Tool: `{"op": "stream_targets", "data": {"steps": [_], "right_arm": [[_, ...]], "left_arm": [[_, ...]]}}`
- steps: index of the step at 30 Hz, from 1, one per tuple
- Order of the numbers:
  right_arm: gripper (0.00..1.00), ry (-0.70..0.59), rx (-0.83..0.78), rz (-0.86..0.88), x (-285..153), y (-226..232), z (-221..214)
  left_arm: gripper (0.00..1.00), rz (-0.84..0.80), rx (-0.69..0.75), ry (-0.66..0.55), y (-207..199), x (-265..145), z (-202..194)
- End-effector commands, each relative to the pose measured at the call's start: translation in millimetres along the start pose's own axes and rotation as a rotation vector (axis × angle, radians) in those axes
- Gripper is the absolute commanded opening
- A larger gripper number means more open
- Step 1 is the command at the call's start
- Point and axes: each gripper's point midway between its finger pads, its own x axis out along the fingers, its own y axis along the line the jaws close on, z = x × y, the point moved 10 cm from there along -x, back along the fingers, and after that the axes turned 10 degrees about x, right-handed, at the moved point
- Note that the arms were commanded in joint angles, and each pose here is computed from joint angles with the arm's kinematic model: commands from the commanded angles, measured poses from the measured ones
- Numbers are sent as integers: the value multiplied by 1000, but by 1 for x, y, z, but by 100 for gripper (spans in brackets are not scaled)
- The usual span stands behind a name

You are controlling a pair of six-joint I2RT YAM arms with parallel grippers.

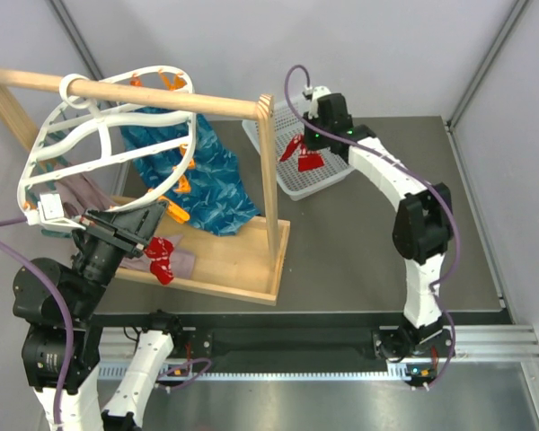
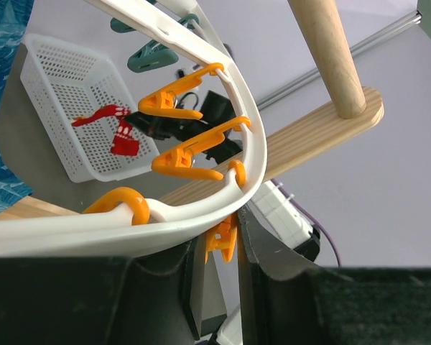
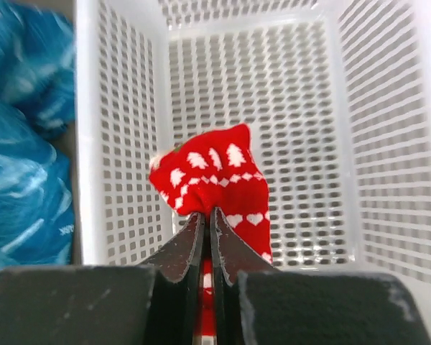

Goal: Clip the socks to the hanger
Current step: Pick up the sock from the bin.

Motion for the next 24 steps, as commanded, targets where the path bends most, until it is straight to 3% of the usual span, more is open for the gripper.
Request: {"op": "stream_targets", "data": {"steps": [1,5,8,9,10,11,14,19,24], "right_arm": [[0,-131,-9,27,-27,-9,27],[3,-62,-15,-11,-14,-18,12],[20,15,-20,-44,-2,-24,-7],[36,25,-18,-62,1,-27,-11],[46,32,-24,-64,3,-28,-14],[67,38,-26,-67,5,-29,-16],[86,26,-38,-39,11,-28,-15],[88,-10,-42,-39,35,-25,0],[75,-8,-21,-53,73,-29,-9]], "left_arm": [[0,5,6,31,2,7,0],[0,3,6,31,1,6,0],[0,6,9,30,2,7,-1],[0,7,6,36,3,8,-1],[0,8,7,37,3,8,-1],[0,8,7,37,3,8,-1],[0,11,5,42,4,9,-2],[0,15,6,33,4,8,-1],[0,14,0,41,6,8,-4]]}}
